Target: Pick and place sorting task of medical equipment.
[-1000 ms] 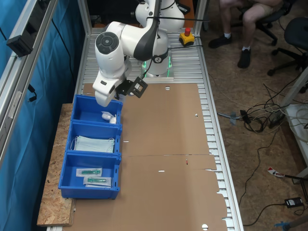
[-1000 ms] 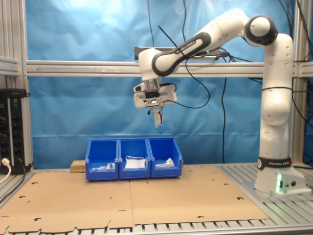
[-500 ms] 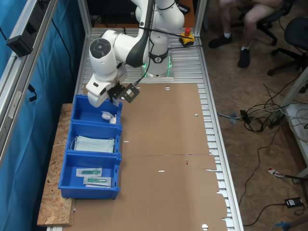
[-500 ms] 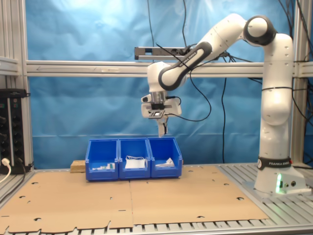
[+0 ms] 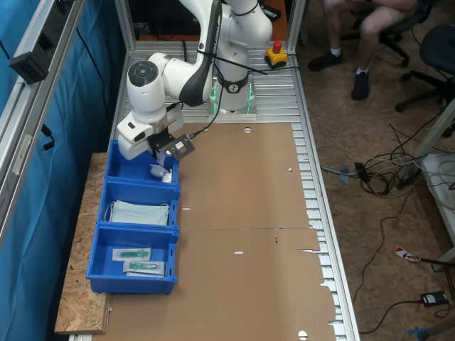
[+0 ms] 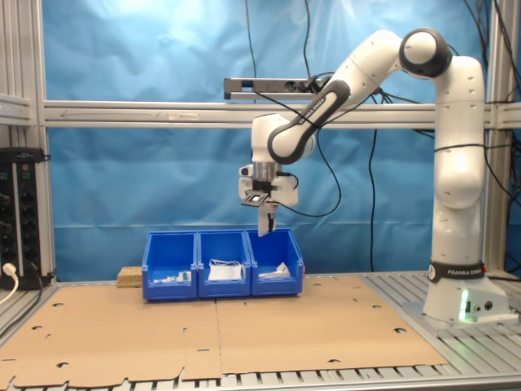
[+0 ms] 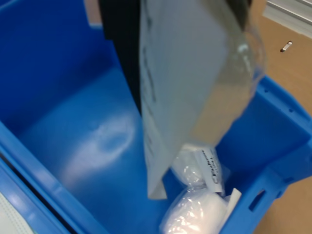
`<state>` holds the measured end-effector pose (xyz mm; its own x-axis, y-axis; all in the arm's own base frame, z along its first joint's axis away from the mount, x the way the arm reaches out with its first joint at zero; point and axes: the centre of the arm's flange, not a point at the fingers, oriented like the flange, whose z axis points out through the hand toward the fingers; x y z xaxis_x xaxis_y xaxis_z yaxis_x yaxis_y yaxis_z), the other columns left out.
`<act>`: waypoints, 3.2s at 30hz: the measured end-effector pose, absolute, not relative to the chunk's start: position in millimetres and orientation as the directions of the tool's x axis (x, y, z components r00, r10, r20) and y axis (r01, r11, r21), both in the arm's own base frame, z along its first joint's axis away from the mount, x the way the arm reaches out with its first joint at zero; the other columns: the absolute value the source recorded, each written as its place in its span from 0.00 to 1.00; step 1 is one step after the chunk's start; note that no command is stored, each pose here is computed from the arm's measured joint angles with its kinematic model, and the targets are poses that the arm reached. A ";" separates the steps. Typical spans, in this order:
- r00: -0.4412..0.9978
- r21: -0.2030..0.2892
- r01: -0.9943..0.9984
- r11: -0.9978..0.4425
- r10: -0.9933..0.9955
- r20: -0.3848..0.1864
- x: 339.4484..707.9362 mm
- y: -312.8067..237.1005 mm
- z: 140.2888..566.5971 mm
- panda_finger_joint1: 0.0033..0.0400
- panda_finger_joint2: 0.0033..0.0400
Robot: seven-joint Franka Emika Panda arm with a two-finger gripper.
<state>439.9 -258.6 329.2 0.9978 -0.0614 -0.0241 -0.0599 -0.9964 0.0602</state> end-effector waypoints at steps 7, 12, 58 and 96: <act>0.989 0.077 -0.150 -0.986 -0.149 0.019 437.7 -276.2 320.4 0.07 0.07; 0.981 0.084 -0.192 -0.978 -0.189 0.039 435.7 -284.3 318.5 0.07 0.07; 0.945 0.090 -0.320 -0.943 -0.312 0.096 432.1 -293.9 318.7 0.31 0.31; 0.967 0.161 0.108 -0.981 0.141 0.210 480.9 -106.2 468.5 1.00 1.00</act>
<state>480.9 -106.2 468.5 0.9675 0.1410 0.2101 0.1080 -0.9810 0.1610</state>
